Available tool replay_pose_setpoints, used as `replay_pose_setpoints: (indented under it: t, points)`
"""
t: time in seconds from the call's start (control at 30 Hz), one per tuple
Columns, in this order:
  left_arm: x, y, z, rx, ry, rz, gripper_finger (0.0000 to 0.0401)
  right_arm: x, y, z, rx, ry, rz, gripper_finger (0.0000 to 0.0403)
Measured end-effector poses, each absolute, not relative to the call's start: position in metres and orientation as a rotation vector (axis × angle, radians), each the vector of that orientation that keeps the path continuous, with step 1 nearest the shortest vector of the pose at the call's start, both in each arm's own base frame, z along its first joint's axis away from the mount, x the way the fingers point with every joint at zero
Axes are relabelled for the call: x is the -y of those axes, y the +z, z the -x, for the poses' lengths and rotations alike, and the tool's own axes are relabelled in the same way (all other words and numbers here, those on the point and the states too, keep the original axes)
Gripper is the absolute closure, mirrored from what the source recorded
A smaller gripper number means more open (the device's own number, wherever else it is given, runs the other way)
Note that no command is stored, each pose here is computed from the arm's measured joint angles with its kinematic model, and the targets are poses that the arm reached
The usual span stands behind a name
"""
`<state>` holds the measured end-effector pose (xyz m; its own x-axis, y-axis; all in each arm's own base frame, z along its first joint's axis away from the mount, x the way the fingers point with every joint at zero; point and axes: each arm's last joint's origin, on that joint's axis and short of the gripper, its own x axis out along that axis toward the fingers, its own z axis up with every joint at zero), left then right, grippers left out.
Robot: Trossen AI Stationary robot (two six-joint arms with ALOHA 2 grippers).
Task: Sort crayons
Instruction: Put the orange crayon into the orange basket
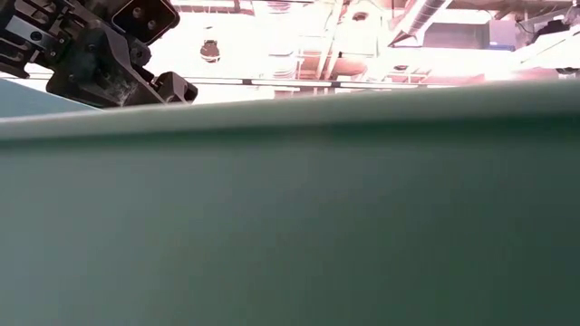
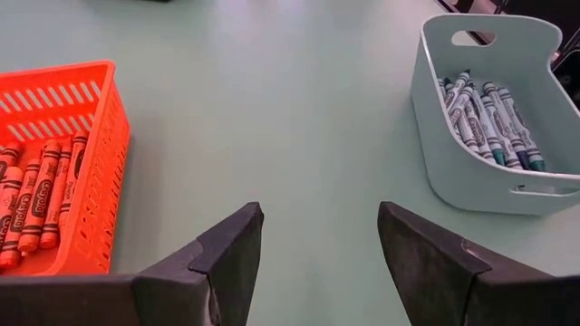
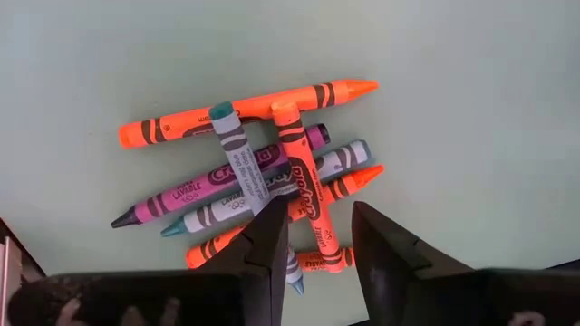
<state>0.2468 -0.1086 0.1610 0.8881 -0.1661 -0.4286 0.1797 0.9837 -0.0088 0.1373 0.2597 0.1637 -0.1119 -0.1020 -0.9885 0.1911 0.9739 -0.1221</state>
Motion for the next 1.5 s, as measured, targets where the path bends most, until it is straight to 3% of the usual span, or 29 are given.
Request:
replay_pose_setpoints:
  t: [0.2,0.77,1.1,1.5]
  points:
    - [0.109,0.161,-0.247,-0.442,-0.18,-0.032,0.0191,-0.259,0.164,-0.138,-1.643,-0.251,-0.058,0.0289]
    - [0.109,0.161,-0.247,-0.443,-0.18,-0.032,0.0191,-0.258,0.163,-0.145,-1.633,-0.21,-0.047,0.0361]
    - [0.109,0.161,-0.247,-0.445,-0.18,-0.032,0.0191,-0.254,0.147,-0.142,-1.637,-0.177,-0.108,0.0364]
    - [0.108,0.161,-0.247,-0.438,-0.163,-0.031,0.0191,-0.255,0.15,-0.145,-1.642,-0.171,-0.105,0.0398]
